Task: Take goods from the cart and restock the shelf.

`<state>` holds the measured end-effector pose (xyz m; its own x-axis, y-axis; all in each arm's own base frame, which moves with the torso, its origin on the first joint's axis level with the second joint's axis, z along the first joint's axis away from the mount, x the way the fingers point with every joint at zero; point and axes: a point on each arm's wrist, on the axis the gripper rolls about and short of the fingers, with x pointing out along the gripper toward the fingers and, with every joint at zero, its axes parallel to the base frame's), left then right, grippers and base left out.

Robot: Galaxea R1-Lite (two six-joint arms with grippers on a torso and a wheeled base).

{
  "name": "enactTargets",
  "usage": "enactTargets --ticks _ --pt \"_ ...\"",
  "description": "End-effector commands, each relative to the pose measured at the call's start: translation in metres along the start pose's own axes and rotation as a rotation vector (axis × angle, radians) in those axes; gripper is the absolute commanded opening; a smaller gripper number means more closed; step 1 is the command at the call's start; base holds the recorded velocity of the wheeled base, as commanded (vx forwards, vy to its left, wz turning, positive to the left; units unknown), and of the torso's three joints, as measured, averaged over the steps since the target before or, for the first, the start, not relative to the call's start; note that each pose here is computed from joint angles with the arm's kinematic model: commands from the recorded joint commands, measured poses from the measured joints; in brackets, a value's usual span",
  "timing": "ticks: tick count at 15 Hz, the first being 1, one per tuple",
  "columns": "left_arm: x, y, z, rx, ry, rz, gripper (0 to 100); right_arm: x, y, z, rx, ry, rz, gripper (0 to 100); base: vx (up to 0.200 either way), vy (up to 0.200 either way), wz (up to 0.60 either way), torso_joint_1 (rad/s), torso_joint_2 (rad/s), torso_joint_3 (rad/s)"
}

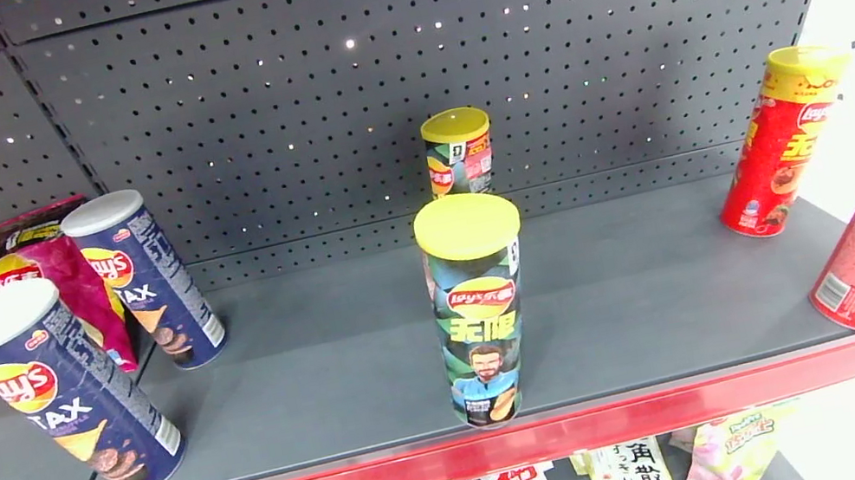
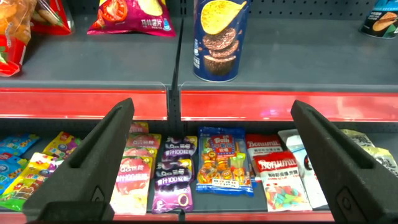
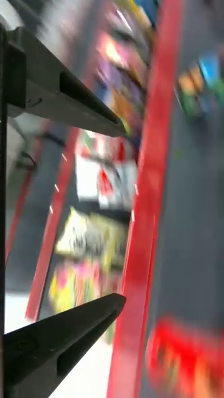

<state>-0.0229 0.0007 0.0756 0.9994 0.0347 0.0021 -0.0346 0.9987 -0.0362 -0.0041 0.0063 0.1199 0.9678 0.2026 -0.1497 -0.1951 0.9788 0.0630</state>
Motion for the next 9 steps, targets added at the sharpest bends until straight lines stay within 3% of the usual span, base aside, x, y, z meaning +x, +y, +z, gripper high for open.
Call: enactTargets --ticks 1,4,6,9 --pt "0.0001 0.0 0.0 -0.001 0.001 0.001 100 -0.0053 0.0016 -0.0377 -0.039 -0.087 -0.148 100 0.0 0.0 0.0 0.0 0.0 0.0" --pt "0.0001 0.0 0.0 0.001 0.001 0.001 100 -0.0052 -0.0004 -0.0376 -0.046 -0.093 -0.224 100 0.0 0.0 0.0 0.0 0.0 0.0" --pt "0.0001 0.0 0.0 -0.001 0.001 0.001 100 -0.0051 -0.0049 -0.0437 -0.027 -0.058 -0.383 100 0.0 0.0 0.0 0.0 0.0 0.0" --pt "0.0001 0.0 0.0 0.001 0.001 0.001 100 -0.0049 -0.0048 -0.0438 -0.023 -0.056 -0.366 100 0.0 0.0 0.0 0.0 0.0 0.0"
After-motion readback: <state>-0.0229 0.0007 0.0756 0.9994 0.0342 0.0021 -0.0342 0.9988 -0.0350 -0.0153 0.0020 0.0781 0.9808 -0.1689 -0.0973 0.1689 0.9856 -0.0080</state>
